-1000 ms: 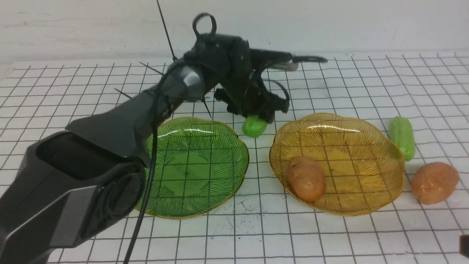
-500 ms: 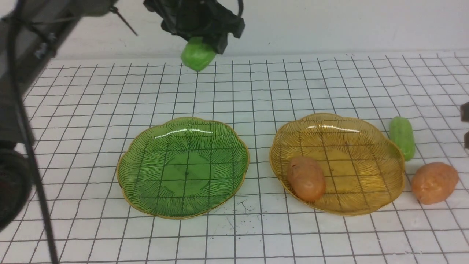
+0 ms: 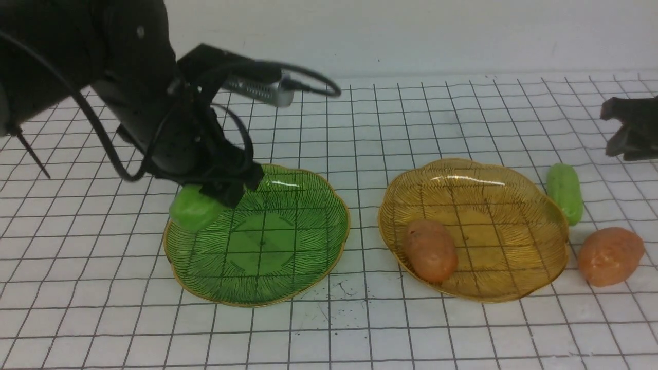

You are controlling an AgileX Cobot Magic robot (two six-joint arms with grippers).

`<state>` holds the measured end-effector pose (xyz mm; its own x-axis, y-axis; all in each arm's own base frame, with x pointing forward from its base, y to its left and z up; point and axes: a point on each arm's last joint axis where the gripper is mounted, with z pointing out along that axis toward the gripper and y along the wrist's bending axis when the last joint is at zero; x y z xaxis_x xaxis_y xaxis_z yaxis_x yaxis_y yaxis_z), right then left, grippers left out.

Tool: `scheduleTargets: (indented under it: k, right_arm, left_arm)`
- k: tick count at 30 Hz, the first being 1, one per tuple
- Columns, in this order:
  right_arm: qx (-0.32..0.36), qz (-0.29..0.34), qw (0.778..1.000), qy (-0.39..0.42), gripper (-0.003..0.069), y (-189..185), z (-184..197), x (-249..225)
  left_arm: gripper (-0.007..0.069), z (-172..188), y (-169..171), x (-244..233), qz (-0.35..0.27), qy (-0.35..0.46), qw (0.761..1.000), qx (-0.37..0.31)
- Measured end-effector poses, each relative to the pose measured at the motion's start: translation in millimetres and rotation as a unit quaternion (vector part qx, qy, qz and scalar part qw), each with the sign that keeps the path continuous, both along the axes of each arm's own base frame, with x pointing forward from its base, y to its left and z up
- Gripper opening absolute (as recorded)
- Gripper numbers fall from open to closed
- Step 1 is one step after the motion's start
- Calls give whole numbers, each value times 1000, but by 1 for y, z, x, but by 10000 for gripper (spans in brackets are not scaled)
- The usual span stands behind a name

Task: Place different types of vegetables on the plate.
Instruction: 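Put the green cucumber next to the left plate into that plate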

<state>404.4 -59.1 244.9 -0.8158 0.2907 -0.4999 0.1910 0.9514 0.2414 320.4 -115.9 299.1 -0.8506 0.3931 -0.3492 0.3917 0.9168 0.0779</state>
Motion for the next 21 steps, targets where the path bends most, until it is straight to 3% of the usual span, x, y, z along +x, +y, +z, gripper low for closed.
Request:
scheduleTargets:
  k: [2, 4, 7, 11, 17, 19, 21]
  right_arm:
    - [6, 1, 1000, 9, 291, -1, -11, 10]
    - [14, 5, 1000, 27, 410, -3, -30, 27]
    - [18, 6, 999, 41, 509, -5, -49, 39]
    - [24, 12, 997, 68, 565, -3, -71, 45]
    - [35, 21, 996, 80, 577, 7, -81, 49]
    - [40, 20, 996, 81, 555, 9, -83, 49]
    - [40, 20, 996, 80, 499, 9, -83, 49]
  left_arm:
    - [380, -11, 3, 1, 4, 12, 1000, 7]
    - [380, -24, 7, 5, 7, 25, 999, 19]
    - [380, -32, 5, 12, 5, 22, 999, 23]
    - [380, -41, 3, 17, 5, 25, 999, 23]
    - [525, -47, 2, 21, 18, 26, 999, 20]
    - [602, -48, 2, 21, 24, 26, 999, 19]
    - [622, -47, 2, 21, 24, 26, 999, 19]
